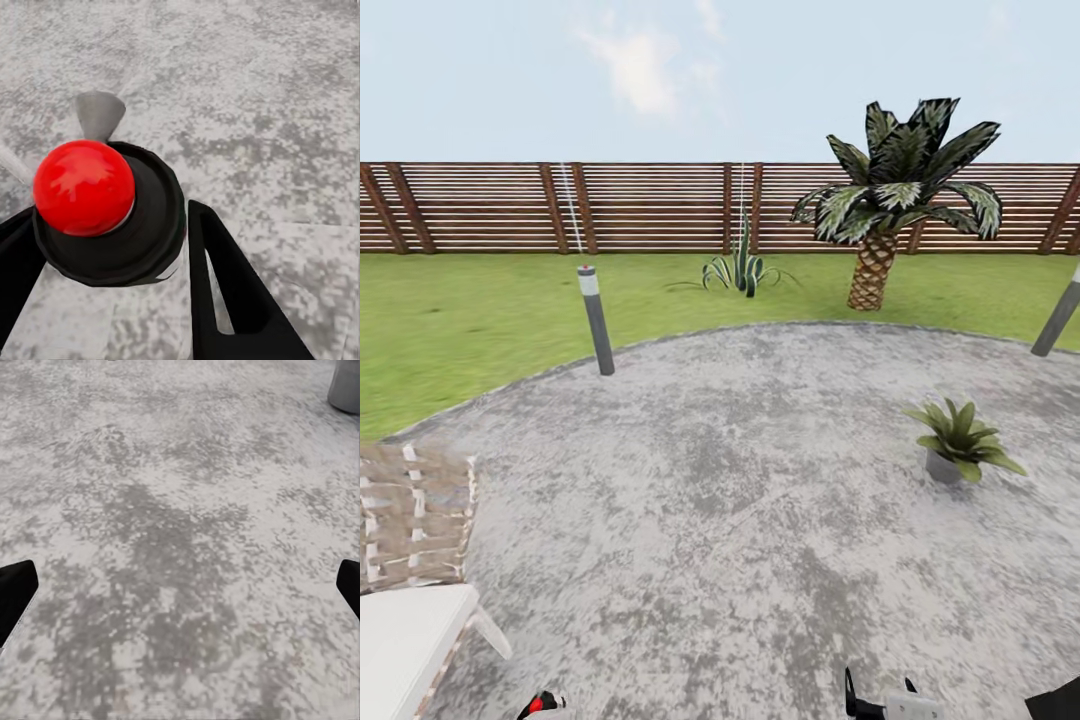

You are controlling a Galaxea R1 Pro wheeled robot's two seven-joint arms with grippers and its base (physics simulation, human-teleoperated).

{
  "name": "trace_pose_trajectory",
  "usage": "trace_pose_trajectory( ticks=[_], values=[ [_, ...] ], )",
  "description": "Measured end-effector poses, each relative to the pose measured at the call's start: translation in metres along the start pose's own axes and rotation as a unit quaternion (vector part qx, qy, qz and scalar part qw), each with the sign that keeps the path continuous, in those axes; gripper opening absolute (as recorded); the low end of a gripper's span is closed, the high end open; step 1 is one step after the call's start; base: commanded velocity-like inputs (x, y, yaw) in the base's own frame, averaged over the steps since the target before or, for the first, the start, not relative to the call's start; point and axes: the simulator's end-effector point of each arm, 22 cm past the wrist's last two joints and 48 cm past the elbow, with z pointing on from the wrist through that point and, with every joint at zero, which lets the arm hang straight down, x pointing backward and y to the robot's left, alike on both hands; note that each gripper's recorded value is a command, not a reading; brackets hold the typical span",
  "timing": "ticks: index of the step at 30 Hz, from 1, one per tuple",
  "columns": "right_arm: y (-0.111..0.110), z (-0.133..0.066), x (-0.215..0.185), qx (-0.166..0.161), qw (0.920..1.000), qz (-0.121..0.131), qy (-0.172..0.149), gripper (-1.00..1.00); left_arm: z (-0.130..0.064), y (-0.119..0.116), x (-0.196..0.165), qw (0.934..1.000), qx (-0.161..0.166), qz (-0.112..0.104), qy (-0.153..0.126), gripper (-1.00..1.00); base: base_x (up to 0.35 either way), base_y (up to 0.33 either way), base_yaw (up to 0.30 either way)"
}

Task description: Pick up the pesticide atomizer in the garden and spray insectifuge to fully cover both potted plants in the garden.

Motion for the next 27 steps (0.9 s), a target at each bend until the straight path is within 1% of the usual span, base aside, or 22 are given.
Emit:
trace_pose_trajectory(
  ticks=[15, 18, 27],
  values=[
    [0.0008, -0.0002, 0.0001, 0.000, 1.0000, 0.001, 0.000, 1.00, 0.0000, 0.0001, 0.0002, 1.0000, 0.000, 0.000, 0.001, -1.00, 0.337, 0.000, -0.005],
    [0.0004, -0.0002, 0.0001, 0.001, 1.0000, 0.001, 0.000, 1.00, 0.0000, 0.0002, 0.0002, 1.0000, 0.000, 0.000, 0.001, -1.00, 0.337, 0.000, -0.167],
    [0.0003, -0.0002, 0.0001, 0.001, 1.0000, 0.001, 0.000, 1.00, 0.0001, 0.0004, 0.0002, 1.0000, -0.001, 0.000, 0.001, -1.00, 0.337, 0.000, -0.256]
  ],
)
